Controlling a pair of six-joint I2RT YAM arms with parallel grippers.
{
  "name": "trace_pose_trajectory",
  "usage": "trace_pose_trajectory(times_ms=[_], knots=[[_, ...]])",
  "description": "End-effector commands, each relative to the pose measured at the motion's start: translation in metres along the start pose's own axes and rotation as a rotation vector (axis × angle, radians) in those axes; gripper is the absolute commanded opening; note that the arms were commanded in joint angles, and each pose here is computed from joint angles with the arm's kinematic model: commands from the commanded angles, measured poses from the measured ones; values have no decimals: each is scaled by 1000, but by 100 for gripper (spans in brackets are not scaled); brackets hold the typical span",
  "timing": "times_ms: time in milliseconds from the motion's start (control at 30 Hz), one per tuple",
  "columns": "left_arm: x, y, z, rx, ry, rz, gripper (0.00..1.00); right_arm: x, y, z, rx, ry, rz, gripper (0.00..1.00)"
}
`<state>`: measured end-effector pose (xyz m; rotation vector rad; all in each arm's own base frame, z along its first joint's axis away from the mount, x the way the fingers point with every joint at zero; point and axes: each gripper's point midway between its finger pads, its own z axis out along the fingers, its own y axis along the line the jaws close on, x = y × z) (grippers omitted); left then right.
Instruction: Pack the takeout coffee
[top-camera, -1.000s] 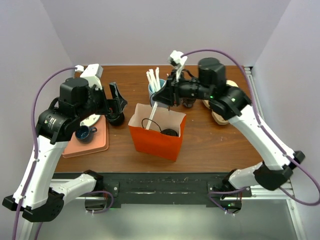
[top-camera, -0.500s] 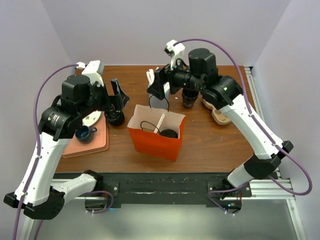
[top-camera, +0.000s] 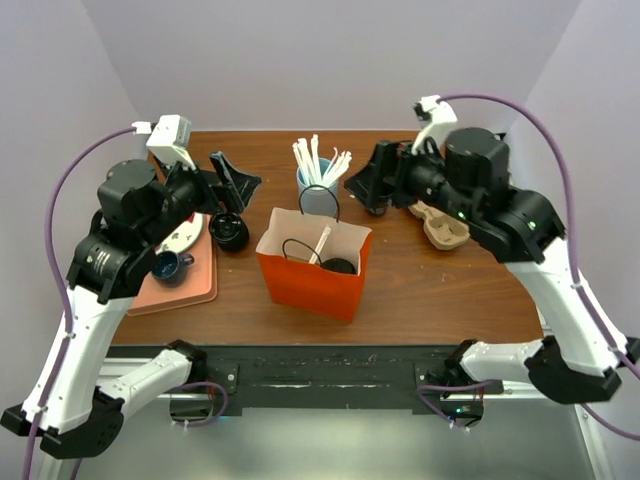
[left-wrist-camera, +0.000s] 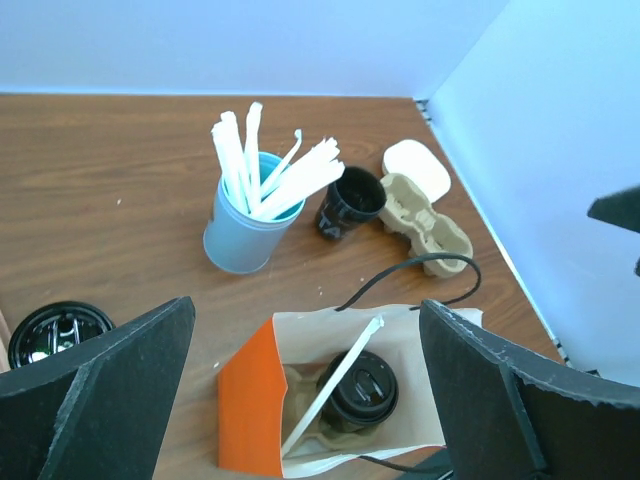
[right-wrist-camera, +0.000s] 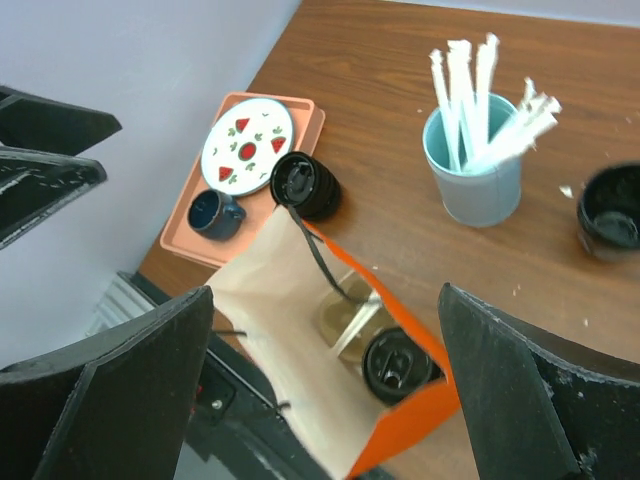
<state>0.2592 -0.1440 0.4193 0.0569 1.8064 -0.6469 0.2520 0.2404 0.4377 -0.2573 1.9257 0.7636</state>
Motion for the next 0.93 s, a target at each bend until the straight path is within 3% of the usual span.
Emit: trace_pose_trajectory(times_ms=[0,267,900], knots=[[-21,-10,-7,63,-124,29,100,0,-14,-26,79,-48,115,99],[-15,-21,-12,137,-111,45,100,7,-31,-60,149,-71,149,99],[-25,-23,-27,135,-143,80,100,14,-34,-65,143,-98,208,99]])
